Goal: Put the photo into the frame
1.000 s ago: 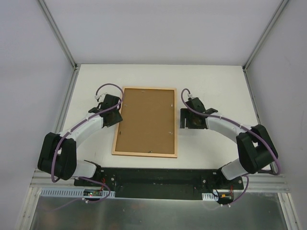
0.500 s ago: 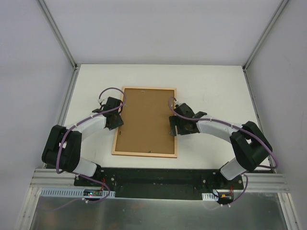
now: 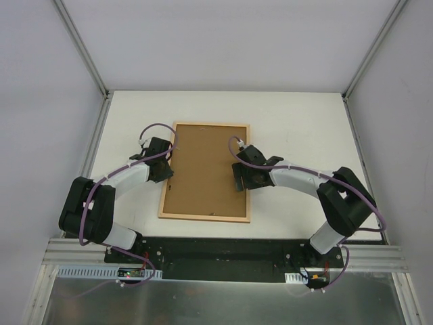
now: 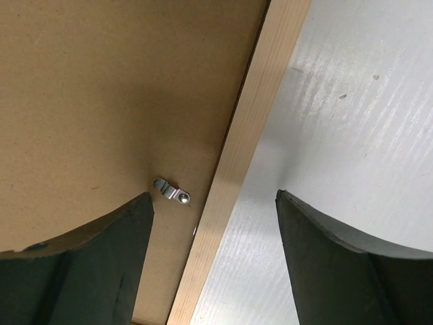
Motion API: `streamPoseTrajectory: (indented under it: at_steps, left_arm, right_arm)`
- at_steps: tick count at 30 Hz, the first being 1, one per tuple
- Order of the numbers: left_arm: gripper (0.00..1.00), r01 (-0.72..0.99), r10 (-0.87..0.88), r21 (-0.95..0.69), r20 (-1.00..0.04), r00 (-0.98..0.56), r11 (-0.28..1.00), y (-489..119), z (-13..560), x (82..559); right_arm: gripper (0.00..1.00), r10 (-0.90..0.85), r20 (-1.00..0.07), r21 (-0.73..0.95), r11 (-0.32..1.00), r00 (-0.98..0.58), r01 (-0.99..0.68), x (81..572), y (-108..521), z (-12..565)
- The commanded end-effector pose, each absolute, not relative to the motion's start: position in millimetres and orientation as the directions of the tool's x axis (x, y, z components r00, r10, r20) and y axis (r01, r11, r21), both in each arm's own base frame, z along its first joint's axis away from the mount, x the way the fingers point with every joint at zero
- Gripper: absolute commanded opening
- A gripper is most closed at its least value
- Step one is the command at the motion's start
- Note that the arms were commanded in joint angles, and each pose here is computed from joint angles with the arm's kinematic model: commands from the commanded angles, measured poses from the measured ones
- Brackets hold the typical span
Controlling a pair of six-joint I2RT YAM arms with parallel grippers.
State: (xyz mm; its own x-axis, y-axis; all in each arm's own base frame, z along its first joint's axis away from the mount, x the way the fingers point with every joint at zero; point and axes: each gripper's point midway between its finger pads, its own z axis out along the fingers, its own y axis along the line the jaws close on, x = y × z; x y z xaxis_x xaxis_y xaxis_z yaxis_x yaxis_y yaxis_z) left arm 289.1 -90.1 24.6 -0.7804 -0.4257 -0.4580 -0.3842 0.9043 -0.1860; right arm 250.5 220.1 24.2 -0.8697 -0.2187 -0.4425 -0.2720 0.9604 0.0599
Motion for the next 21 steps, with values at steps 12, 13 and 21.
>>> streamPoseTrajectory:
  at_steps: [12,13,21]
  left_arm:
    - [0.14,-0.369,-0.427,-0.214,-0.425,-0.798,0.904,-98.4,17.2,285.4]
    - [0.14,-0.367,-0.426,-0.217,-0.426,-0.798,0.905,-98.9,17.8,286.1]
    - [0.13,-0.362,-0.421,-0.215,-0.421,-0.803,0.907,-99.2,16.7,284.8]
  right_arm:
    - [0.46,-0.178,-0.426,0.009,0.98,-0.887,-0.201,257.8,218.1,8.5]
    - [0.45,-0.17,-0.427,0.011,0.981,-0.888,-0.193,258.5,218.8,8.4]
    - [0.42,-0.134,-0.433,0.023,0.987,-0.891,-0.159,261.3,222.0,5.2]
